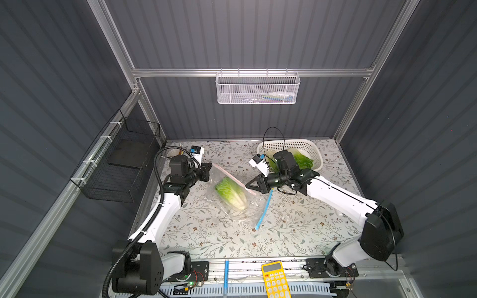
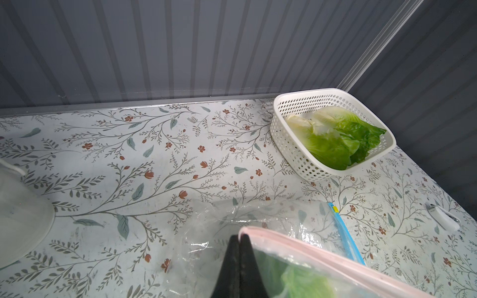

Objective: Open the zip-top bag and take out the chinese cabbages
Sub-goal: Unzip the zipper on the zipper food storage bag, then adjust the zipper food storage bag at the center of the board.

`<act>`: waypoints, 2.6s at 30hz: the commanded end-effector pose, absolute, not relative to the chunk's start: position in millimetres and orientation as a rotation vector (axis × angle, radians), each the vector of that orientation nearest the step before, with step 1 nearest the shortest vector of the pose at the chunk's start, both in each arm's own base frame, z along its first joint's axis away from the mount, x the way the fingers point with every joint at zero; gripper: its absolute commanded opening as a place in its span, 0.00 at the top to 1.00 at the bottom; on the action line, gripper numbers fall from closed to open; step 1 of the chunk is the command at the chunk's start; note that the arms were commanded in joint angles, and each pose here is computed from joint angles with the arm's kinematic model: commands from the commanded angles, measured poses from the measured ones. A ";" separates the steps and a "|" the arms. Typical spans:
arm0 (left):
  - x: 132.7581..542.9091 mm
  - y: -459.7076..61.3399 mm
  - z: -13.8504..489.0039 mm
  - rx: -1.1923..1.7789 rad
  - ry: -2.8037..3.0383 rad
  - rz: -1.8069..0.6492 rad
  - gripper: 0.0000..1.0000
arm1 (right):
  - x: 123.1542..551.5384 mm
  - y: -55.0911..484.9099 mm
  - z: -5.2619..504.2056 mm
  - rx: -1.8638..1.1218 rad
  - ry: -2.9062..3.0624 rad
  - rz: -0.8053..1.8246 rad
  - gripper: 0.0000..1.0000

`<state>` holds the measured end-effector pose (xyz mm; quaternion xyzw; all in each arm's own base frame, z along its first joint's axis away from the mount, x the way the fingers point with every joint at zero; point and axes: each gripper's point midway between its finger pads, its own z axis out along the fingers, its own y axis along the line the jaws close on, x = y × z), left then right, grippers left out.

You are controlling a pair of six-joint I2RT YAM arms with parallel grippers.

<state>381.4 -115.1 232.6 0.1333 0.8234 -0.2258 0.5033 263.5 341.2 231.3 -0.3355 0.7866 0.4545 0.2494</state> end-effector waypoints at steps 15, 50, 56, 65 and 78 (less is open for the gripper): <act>384.9 -100.5 234.0 0.260 1.983 -0.473 1.00 | 248.8 309.0 226.8 -0.810 2.199 1.147 1.00; 331.7 -165.9 283.1 0.612 1.747 -0.929 1.00 | 317.5 309.5 253.0 -0.660 2.144 1.010 1.00; 327.9 -179.4 280.6 0.635 1.729 -1.034 1.00 | 331.7 306.6 244.7 -0.612 2.178 0.957 1.00; 313.3 -205.4 275.3 0.719 1.729 -1.133 1.00 | 348.0 311.8 249.2 -0.590 2.154 0.931 1.00; 295.3 -233.7 266.5 0.818 1.736 -1.239 1.00 | 355.6 320.5 261.9 -0.613 2.083 0.943 1.00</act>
